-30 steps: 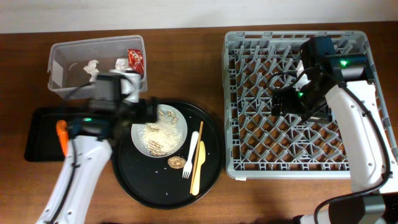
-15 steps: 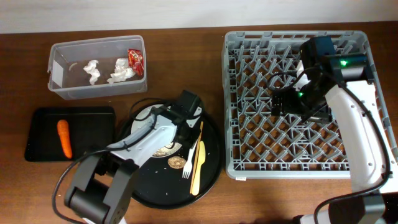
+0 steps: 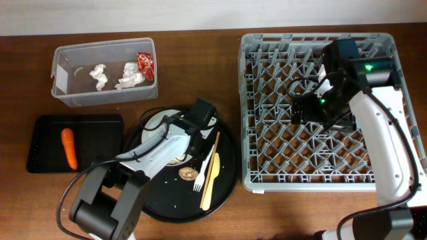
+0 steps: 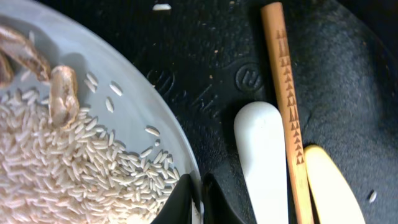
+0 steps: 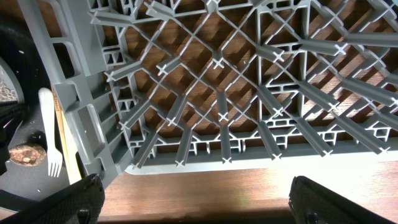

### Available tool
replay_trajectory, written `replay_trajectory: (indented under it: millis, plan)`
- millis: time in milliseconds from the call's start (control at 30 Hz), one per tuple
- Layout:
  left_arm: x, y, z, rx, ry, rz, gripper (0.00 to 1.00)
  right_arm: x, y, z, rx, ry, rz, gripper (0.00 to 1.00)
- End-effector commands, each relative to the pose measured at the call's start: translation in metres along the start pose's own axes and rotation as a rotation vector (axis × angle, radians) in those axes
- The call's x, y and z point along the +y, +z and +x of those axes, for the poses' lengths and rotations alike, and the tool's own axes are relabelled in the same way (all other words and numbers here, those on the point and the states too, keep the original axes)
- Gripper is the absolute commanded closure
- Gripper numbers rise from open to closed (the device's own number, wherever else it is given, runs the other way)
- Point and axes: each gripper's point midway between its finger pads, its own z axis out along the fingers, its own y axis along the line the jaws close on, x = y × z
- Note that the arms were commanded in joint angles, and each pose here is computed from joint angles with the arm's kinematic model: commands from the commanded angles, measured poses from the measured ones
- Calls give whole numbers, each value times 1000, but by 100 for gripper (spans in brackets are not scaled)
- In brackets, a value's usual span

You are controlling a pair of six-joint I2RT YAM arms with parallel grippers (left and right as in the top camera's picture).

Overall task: Sort waste into correct bins and load items into the dishwasher rack
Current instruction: 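Grasp the rim of the white rice plate with the left gripper, then tip the plate over the black tray to dump the rice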

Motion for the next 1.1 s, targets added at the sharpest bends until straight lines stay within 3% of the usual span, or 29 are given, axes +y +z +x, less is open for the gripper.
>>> replay_trajectory:
  millis: [0, 33, 100, 433, 1067]
  plan:
    - [1, 7, 8, 25, 8, -7, 90, -4, -1, 0, -8, 5, 19, 1]
    - [1, 7, 8, 25, 8, -7, 90, -4, -1, 0, -8, 5, 19, 1]
    - [1, 7, 9, 27, 8, -9, 99, -4, -1, 0, -8, 5, 19, 1]
    - [19, -72, 3, -12, -38, -102, 99, -4, -1, -1, -9, 5, 19, 1]
    - [53, -121, 19, -18, -56, -273, 100, -5, -1, -1, -11, 4, 26, 1]
